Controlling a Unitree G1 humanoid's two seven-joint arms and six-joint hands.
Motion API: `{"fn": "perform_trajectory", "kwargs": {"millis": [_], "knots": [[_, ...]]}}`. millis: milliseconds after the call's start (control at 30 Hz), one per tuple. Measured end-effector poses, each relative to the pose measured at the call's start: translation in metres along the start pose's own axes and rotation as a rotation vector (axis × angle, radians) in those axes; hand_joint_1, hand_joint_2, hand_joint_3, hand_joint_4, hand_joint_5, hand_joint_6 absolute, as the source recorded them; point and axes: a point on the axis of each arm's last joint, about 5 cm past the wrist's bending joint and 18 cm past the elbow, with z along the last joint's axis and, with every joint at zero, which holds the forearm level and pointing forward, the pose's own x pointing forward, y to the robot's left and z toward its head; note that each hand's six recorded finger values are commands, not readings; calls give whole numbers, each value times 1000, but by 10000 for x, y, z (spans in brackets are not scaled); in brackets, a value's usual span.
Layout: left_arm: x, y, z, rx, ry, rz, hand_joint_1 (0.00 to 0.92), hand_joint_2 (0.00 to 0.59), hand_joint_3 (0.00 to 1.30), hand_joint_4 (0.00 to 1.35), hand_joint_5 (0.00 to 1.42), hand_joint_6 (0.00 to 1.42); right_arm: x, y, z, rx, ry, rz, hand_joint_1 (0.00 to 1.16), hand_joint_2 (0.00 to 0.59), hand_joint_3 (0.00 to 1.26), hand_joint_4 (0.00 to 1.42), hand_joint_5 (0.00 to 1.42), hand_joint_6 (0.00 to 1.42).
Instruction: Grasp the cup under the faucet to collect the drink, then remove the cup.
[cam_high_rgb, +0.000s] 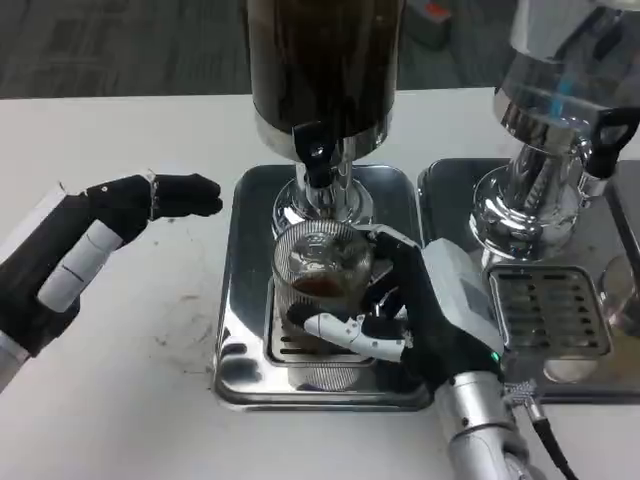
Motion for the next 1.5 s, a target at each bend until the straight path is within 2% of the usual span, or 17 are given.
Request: {"fn": "perform_trajectory", "kwargs": {"millis": [133, 400, 567, 800, 933, 1500], "knots": [[-4, -3, -12, -5, 7, 0, 0, 107, 440, 396, 322, 227, -28, -30, -18, -5, 3, -12, 683, 214, 571, 636, 766, 823], [9, -1, -21, -8, 11, 0, 0, 108, 436, 396, 323, 227, -59, -125, -9, -13, -8, -62, 688, 218, 583, 636, 776, 840], [15, 1, -27, -10, 14, 0, 0, 109, 431, 396, 323, 228, -84, -154, -7, -25, -7, -70, 690, 218, 585, 636, 776, 842], [17, 3, -35, -13, 18, 1, 0, 109, 429, 396, 323, 228, -122, -222, -50, -54, 24, -40, 676, 222, 586, 636, 776, 854], [43, 14, -25, -9, 10, 1, 0, 109, 428, 386, 323, 228, -154, -266, -79, -62, 52, -35, 670, 222, 586, 644, 793, 868], [52, 23, -35, 21, 14, -5, 0, 107, 416, 381, 309, 228, -299, -363, -136, -71, 87, -55, 674, 226, 597, 654, 794, 875]]}}
